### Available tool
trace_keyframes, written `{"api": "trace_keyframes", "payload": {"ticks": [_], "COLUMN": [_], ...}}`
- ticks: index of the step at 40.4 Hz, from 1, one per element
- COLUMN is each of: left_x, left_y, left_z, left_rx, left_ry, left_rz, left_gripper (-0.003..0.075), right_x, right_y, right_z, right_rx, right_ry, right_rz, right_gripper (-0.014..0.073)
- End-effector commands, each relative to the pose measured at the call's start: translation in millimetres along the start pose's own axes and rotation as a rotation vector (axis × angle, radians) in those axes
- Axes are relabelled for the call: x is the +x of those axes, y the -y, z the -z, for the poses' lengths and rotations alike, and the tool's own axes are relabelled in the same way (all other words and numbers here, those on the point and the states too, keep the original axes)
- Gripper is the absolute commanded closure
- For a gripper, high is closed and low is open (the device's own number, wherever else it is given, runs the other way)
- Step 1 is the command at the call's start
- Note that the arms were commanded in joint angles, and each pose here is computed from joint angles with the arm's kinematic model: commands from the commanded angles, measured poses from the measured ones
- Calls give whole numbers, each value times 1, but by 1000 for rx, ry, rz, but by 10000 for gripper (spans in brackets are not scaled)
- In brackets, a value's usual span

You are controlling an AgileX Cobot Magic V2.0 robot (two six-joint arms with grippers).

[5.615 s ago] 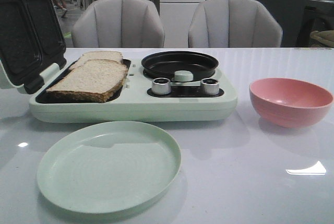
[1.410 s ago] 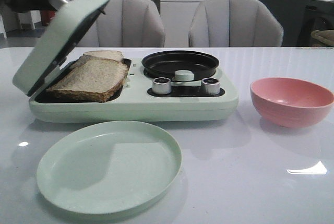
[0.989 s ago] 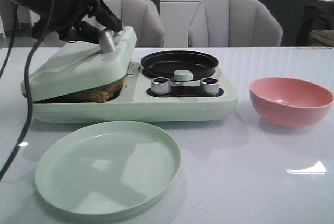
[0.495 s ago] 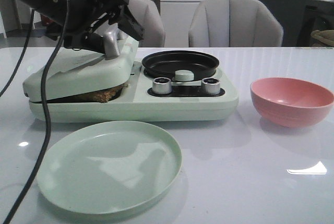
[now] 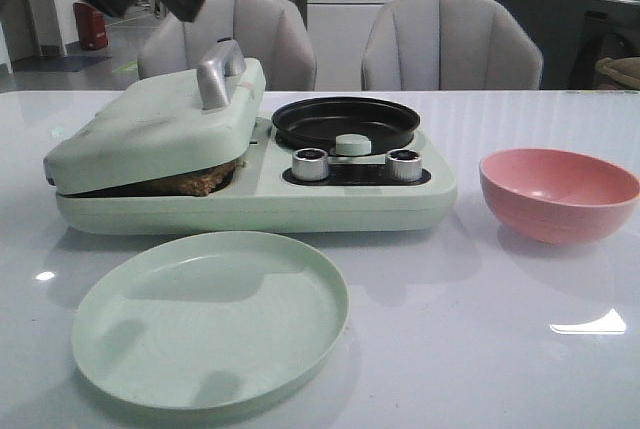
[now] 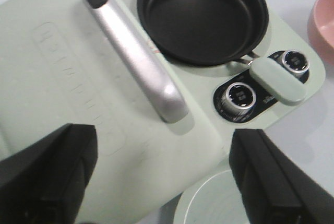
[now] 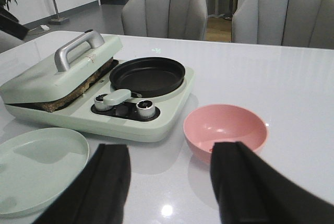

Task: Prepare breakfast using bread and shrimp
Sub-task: 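Release the lid handle and raise the left gripper away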

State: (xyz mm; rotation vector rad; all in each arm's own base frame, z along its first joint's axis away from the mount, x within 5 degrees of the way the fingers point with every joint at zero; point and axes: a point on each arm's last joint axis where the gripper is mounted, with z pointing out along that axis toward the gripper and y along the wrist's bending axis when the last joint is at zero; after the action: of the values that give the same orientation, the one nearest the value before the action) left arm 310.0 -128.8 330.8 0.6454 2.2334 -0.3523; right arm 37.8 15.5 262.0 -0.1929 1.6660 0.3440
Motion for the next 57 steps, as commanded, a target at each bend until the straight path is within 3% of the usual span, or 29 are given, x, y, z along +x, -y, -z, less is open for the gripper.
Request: {"api": "trace_keyframes", "payload": {"ticks": [1,9,16,28,39,48,57], "left_x": [-18,-10,17,90,158,196,209], "left_y": [6,21,32,46,55,57,57], "left_z": [52,111,149,182,186,181,183], "left_rx": [-65,-61,-81,-119,-125,-143,-158], "left_ry": [116,163,274,437,530,648,736], "left_rz": [-19,-41,-47,-41,-22,0,8], "left_gripper": [148,263,377,478,692,688,688], "right_x": [-16,-16,-16,-16,-16,-16,-16], "right_y": [-1,-1,-1,-1,-1,-1,-1], "right_z": [1,1,1,1,1,1,1], "right_rx": [3,3,3,3,3,3,3], "right_ry": [97,97,97,97,97,97,99], "right_rz": [11,11,11,11,11,11,11], "right_gripper": [136,136,136,136,136,136,136]}}
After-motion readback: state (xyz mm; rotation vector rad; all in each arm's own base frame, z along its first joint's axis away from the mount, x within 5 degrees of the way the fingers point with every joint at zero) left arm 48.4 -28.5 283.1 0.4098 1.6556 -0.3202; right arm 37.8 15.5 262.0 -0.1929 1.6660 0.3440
